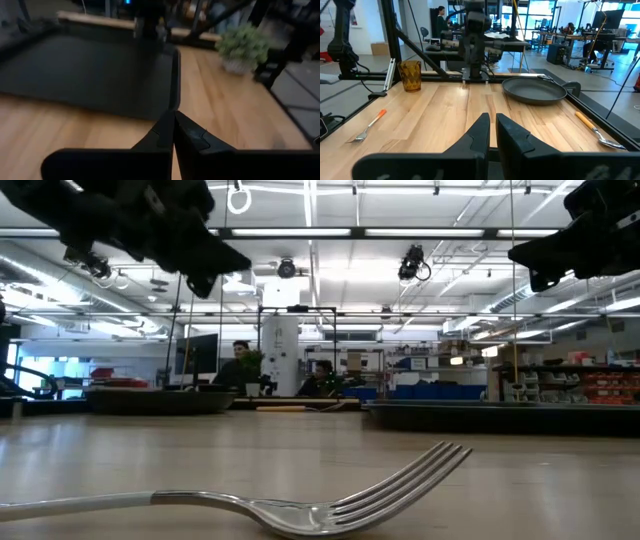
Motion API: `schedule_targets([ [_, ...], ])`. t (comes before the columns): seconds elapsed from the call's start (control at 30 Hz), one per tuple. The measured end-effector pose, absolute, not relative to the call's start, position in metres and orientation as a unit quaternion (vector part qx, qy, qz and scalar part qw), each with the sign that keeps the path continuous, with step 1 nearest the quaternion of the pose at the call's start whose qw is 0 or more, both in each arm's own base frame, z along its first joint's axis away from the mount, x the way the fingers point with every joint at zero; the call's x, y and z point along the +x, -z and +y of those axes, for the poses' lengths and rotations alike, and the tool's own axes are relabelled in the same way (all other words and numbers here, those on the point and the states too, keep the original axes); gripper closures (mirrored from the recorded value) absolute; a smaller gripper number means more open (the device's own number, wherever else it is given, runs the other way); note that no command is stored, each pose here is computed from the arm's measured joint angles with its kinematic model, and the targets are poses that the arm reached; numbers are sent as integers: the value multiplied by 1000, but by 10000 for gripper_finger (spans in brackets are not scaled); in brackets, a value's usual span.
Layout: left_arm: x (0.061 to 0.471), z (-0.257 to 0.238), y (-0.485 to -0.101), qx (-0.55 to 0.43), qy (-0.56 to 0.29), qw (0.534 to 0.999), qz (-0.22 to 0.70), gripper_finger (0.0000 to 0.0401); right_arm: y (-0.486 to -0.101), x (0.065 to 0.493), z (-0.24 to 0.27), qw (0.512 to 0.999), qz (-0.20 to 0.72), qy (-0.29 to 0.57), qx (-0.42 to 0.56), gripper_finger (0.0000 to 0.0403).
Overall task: Pick and place plate/cup/fork/spoon on tray
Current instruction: Move the black tray to the center of the table
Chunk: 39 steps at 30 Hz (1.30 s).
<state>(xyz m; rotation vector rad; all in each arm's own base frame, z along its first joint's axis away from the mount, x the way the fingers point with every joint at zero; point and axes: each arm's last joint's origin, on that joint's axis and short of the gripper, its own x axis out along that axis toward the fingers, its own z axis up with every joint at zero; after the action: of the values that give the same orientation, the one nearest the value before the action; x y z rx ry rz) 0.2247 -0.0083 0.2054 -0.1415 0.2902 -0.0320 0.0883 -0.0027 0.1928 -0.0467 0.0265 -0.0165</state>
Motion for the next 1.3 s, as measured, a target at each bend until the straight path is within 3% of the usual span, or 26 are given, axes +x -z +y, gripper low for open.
schedule_targets([
  [0.13, 249, -20, -196, -63, 37, 986, 147, 383, -193, 88, -3, 1000, 13, 8, -23, 365],
  [0.27, 276, -38, -187, -30, 58, 984, 164, 354, -193, 88, -3, 1000, 13, 8, -23, 365],
  [0.6, 354, -89, -168, 49, 63, 979, 187, 202, -193, 88, -3, 1000, 13, 8, -23, 365],
  [0.73, 387, -93, -156, 69, 35, 977, 198, 161, -193, 88, -3, 1000, 13, 8, -23, 365],
  [1.03, 451, -76, -125, 84, 2, 961, 263, 169, -193, 88, -3, 1000, 14, 8, -23, 365],
  [1.3, 466, -68, -107, 58, -12, 961, 271, 197, -193, 88, -3, 1000, 13, 8, -23, 365],
])
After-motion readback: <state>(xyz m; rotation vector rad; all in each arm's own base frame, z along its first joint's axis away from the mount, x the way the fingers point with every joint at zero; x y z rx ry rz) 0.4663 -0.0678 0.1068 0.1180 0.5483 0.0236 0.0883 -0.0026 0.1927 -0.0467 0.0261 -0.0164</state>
